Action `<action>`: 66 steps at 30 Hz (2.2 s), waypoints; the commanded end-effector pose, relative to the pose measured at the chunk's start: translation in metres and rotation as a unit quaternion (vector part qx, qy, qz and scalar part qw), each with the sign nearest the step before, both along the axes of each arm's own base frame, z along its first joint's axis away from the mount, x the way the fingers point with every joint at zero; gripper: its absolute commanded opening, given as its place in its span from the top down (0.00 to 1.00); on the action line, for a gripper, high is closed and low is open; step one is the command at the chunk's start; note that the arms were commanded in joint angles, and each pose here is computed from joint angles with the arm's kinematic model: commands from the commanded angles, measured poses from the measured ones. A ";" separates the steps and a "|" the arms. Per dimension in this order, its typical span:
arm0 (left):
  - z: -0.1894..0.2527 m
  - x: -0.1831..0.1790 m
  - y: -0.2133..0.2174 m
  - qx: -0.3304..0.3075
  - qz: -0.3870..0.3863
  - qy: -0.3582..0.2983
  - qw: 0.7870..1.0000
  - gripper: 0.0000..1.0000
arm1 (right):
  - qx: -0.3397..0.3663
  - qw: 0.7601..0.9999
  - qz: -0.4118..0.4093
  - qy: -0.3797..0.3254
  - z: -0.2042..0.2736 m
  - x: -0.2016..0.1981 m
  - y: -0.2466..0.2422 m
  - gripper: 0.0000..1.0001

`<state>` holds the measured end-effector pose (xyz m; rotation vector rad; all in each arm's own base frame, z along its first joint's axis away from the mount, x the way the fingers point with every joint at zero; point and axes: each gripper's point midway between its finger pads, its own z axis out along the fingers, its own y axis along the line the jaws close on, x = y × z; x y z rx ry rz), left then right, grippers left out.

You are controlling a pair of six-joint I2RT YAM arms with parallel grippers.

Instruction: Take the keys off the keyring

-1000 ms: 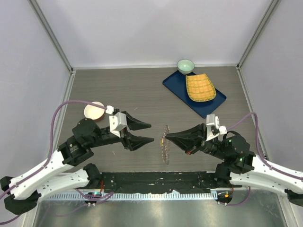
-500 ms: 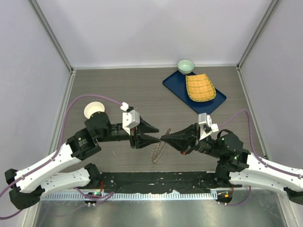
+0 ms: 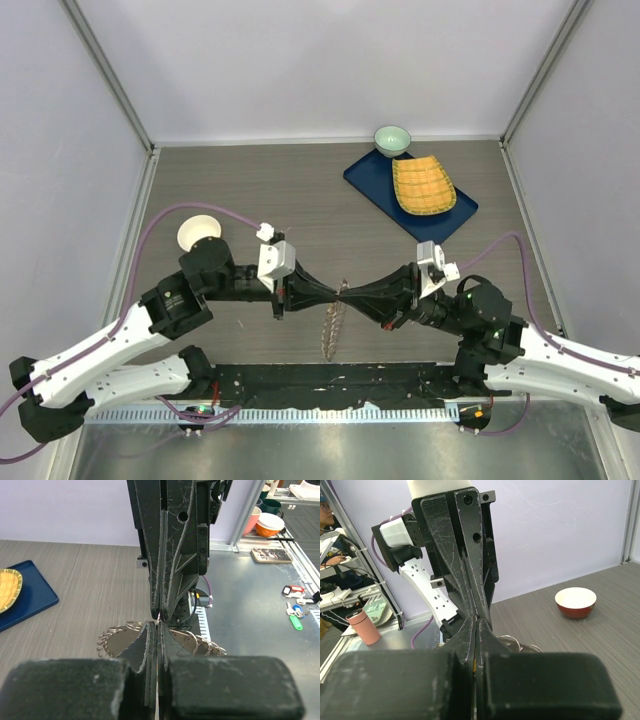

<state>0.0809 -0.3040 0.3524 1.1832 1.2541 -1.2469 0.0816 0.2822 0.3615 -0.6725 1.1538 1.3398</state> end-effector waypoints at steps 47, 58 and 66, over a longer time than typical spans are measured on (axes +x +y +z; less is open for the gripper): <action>-0.094 0.025 0.076 0.409 0.057 0.009 0.911 1.00 | -0.292 0.955 -0.046 -0.029 -0.069 0.054 0.000 0.47; -0.110 0.027 0.071 0.447 0.042 0.048 0.892 1.00 | -0.156 0.986 0.022 -0.052 -0.072 0.062 0.010 0.53; -0.107 0.027 0.063 0.448 0.026 0.053 0.892 1.00 | -0.011 0.994 0.075 -0.080 -0.069 0.035 0.010 0.59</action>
